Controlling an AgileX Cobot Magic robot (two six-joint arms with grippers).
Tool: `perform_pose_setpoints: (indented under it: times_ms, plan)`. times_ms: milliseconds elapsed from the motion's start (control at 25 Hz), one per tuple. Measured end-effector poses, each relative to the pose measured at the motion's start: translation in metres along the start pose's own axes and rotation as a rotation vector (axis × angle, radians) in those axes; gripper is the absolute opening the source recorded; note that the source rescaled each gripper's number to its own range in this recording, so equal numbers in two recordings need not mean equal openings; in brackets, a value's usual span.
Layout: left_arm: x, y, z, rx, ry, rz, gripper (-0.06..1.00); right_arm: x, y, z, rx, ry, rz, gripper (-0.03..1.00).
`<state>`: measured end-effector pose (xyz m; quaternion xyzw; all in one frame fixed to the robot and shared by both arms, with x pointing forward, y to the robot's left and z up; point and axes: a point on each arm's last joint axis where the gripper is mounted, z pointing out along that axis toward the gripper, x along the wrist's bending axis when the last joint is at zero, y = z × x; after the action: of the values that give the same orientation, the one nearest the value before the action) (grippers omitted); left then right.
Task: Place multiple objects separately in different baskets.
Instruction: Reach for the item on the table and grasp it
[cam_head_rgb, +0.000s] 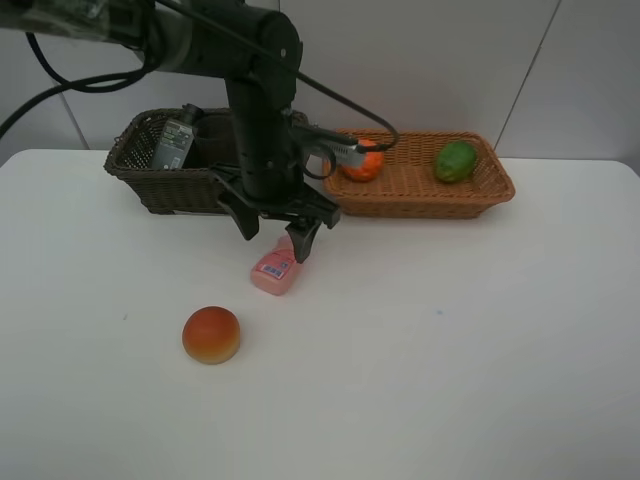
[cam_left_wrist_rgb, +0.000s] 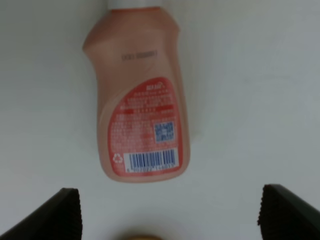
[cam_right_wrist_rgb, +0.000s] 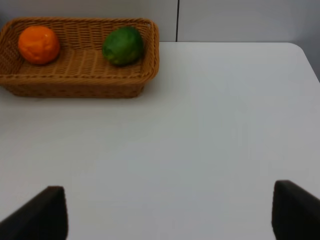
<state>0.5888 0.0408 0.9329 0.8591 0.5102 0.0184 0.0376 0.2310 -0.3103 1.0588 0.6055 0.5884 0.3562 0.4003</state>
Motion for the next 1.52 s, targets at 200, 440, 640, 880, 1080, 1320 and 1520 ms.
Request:
perform_pose_setpoints:
  times_ms: [200, 440, 640, 880, 1080, 1320, 1520]
  plan:
    - [0.001, 0.003, 0.025, 0.011, 0.003, -0.013, 0.92, 0.000, 0.000, 0.000, 0.000, 0.000, 0.000, 0.70]
    - [0.007, 0.005, 0.038, 0.014, 0.022, -0.048, 0.92, 0.000, 0.000, 0.000, 0.000, 0.000, 0.000, 0.70]
    - [0.012, 0.009, 0.038, -0.025, 0.035, -0.068, 0.92, 0.000, 0.000, 0.000, 0.000, 0.000, 0.000, 0.70]
    - [0.012, 0.011, 0.044, -0.041, 0.034, -0.066, 0.92, 0.000, 0.000, 0.000, 0.000, 0.000, 0.000, 0.70]
    - [0.011, 0.012, 0.053, -0.036, 0.034, -0.065, 0.92, 0.000, 0.000, 0.000, 0.000, 0.000, 0.000, 0.70]
    - [0.012, 0.011, 0.061, -0.024, 0.036, -0.065, 0.92, 0.000, 0.000, 0.000, 0.000, 0.000, 0.000, 0.70]
    - [0.012, 0.011, 0.064, -0.019, 0.036, -0.064, 0.92, 0.000, 0.000, 0.000, 0.000, 0.000, 0.000, 0.70]
